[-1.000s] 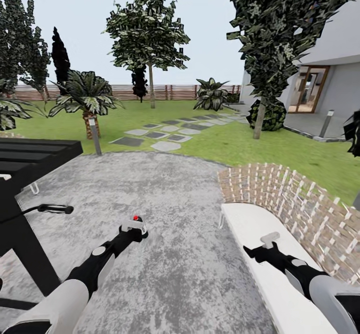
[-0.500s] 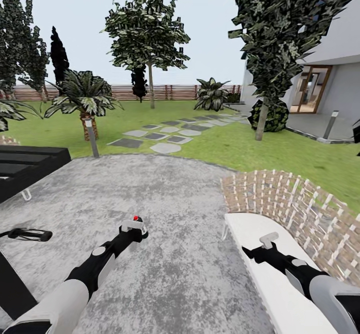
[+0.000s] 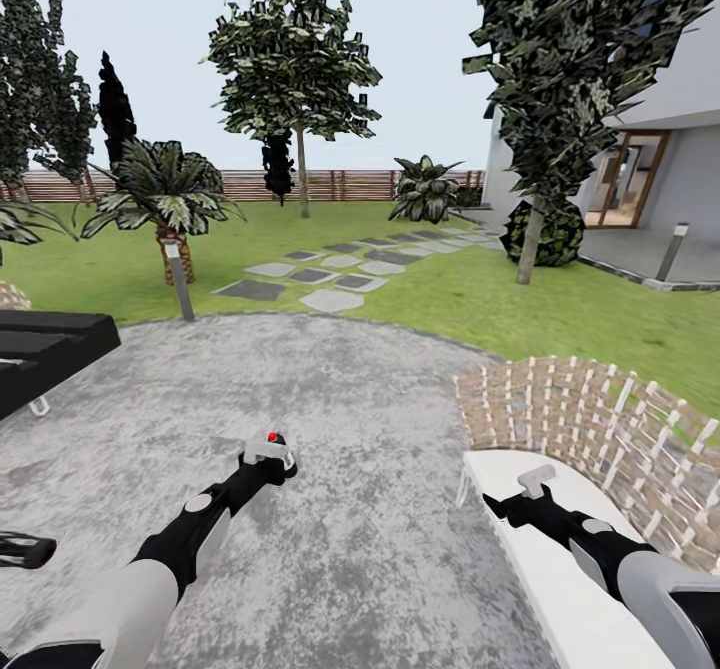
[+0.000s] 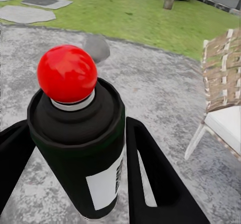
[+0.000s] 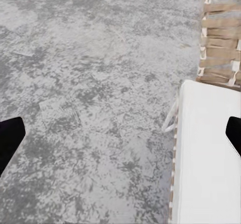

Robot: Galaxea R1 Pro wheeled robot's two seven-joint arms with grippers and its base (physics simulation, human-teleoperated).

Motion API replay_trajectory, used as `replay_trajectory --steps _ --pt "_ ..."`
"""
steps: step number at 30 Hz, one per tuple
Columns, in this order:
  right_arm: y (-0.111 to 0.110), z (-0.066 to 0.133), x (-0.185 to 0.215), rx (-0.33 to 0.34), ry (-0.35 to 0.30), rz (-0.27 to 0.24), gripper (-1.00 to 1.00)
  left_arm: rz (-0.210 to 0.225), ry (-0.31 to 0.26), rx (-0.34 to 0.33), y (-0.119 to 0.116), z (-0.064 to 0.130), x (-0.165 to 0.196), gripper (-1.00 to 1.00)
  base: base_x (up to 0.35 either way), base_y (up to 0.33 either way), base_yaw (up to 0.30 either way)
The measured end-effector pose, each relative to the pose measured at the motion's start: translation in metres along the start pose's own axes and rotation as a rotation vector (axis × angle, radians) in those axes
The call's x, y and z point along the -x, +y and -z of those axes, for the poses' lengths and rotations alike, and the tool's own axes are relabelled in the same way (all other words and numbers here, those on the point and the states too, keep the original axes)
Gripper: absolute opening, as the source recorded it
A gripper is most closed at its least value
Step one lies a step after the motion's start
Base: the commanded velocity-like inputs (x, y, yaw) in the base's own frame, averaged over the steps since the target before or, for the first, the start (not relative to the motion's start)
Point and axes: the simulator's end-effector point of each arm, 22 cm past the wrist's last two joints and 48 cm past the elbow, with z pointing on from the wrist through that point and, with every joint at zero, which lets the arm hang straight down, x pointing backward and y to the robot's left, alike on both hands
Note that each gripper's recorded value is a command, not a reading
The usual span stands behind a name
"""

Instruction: In the garden, pick up the pesticide atomizer on the floor and spray pesticide onto both trees until each tree trunk is fully covered.

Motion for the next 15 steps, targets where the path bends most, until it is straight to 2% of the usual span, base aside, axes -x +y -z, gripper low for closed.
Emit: replay_trajectory --steps 15 --pt "0.0007 -0.0003 0.0004 0.001 -0.001 0.0 1.0 -0.001 0.0 -0.001 -0.0003 -0.0001 -0.0001 -1.0 0.344 0.008 0.0"
